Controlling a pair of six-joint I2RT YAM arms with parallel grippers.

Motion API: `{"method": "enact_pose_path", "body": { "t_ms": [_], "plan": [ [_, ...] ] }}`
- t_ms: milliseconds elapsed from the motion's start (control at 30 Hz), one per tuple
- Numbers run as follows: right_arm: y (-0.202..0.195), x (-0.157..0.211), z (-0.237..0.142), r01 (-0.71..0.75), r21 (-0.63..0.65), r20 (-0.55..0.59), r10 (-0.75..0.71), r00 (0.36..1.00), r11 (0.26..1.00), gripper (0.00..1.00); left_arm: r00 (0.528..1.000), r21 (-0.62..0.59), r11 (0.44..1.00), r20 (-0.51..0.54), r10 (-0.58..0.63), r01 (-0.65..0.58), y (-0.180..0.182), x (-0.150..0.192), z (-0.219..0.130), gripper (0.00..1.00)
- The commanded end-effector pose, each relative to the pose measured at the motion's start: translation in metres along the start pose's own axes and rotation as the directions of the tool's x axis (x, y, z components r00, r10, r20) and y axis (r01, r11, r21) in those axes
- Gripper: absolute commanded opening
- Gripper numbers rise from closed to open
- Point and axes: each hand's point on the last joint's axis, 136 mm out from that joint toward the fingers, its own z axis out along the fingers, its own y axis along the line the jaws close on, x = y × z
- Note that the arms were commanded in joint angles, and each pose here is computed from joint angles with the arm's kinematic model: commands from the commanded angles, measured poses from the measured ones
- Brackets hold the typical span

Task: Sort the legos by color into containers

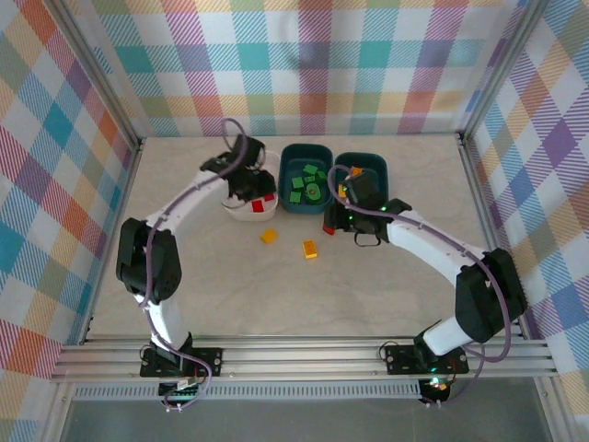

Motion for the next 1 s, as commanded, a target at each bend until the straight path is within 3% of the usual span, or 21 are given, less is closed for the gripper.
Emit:
{"method": "enact_pose_path", "body": {
  "t_ms": [0,200,333,533,633,800,967],
  "plan": [
    [0.024,0.019,0.015,0.018,-0.028,-0.052,-0.02,0.998,0.999,0.65,0.998,-0.094,0.995,-0.064,-0.025,0.019,0.036,-0.014,0.029,0.27],
    [0.037,0.041,0.049,0.117,0.028,-0.146,-0.112,0.983,0.993,0.7,0.991,-0.09,0.995,-0.12,-0.052,0.041,0.036,-0.036,0.053,0.27],
    [0.045,0.047,0.065,0.148,0.039,-0.192,-0.137,0.972,0.988,0.74,0.988,-0.078,0.995,-0.136,-0.068,0.058,0.035,-0.044,0.063,0.33],
    [0.05,0.059,0.079,0.172,0.044,-0.241,-0.157,0.958,0.984,0.76,0.987,-0.092,0.994,-0.144,-0.067,0.054,0.034,-0.05,0.063,0.59],
    [0.049,0.066,0.085,0.186,0.053,-0.266,-0.165,0.95,0.981,0.76,0.992,-0.076,0.996,-0.11,-0.059,0.05,0.029,-0.056,0.045,0.63],
    [0.05,0.072,0.09,0.201,0.06,-0.278,-0.177,0.944,0.978,0.66,0.996,-0.01,0.997,-0.043,-0.078,0.078,0.023,-0.05,0.002,0.64],
    [0.049,0.072,0.093,0.225,0.088,-0.276,-0.193,0.942,0.97,0.42,0.994,0.047,0.993,-0.02,-0.106,0.107,0.028,-0.008,-0.022,0.66]
  ]
}}
